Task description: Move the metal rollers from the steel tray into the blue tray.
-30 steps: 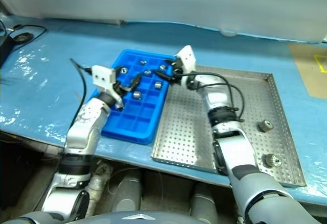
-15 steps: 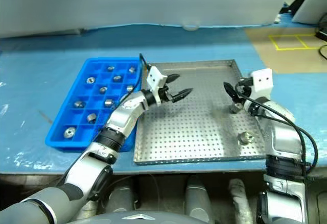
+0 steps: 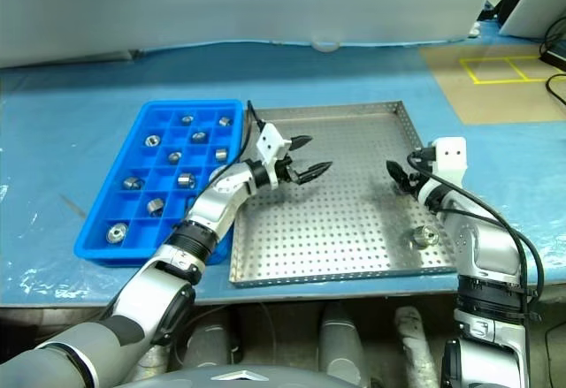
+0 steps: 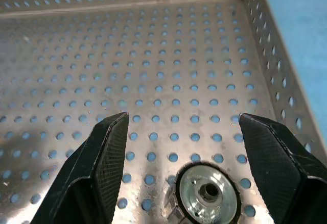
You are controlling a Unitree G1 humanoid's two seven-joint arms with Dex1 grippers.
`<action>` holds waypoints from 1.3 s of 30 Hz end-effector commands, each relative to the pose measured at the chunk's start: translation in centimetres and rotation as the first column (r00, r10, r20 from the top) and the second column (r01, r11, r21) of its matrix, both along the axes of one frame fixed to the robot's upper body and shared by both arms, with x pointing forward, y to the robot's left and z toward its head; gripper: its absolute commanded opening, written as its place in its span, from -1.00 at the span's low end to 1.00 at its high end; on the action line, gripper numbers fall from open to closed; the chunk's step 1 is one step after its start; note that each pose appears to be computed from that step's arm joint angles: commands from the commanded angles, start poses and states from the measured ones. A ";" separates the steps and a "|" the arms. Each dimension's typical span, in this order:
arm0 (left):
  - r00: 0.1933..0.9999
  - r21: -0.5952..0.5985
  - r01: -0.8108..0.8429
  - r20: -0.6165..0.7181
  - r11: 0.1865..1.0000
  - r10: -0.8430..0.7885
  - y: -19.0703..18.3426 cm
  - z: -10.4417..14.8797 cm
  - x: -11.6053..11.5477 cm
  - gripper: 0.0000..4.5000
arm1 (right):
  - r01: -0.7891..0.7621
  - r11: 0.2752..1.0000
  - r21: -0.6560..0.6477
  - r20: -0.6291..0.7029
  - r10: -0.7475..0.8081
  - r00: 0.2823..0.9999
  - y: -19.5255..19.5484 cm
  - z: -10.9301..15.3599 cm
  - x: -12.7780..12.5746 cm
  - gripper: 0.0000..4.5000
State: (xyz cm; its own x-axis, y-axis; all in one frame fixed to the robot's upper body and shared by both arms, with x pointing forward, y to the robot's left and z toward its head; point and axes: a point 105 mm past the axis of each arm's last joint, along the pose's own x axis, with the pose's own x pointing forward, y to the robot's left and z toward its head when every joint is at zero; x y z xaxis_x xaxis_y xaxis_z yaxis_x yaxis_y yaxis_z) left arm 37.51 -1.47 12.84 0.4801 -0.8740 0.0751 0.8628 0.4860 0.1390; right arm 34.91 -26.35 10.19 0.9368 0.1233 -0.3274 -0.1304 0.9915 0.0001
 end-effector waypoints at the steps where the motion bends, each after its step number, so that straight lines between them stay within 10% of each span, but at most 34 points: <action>1: 0.997 0.012 0.004 0.074 1.000 -0.005 -0.1 0.7 -0.5 0.89 | 0.039 0.997 -0.068 -0.041 -0.042 0.998 -1.3 -0.8 -0.1 0.60; 10: 0.995 0.032 -0.041 0.097 0.999 0.038 0.8 0.5 -0.4 0.89 | -0.046 0.999 0.003 0.017 0.046 0.999 1.2 0.5 0.6 -0.21; 19: 0.908 -0.152 -0.390 0.099 0.908 0.406 8.0 4.2 2.2 0.89 | -0.348 0.937 0.024 0.264 0.330 0.906 9.3 6.4 4.4 -0.21; 28: 0.594 -0.247 -0.765 0.085 0.594 0.800 19.4 5.6 0.2 0.89 | -0.853 0.520 0.040 0.293 0.810 0.508 22.9 7.3 2.5 -0.21; 39: 0.398 -0.191 -0.896 0.053 0.400 0.916 24.5 4.1 -5.8 0.89 | -0.999 0.051 0.001 0.137 0.989 0.051 28.6 4.5 -2.9 -0.21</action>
State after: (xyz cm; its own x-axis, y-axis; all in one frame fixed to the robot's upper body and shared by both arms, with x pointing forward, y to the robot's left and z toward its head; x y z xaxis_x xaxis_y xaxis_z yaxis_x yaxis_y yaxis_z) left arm 32.39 23.11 14.88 0.9762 0.0856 0.1992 -0.1039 0.9911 0.0837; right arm 32.79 1.46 14.47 -0.0141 0.9840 -0.1776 -0.9995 -0.0090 0.0295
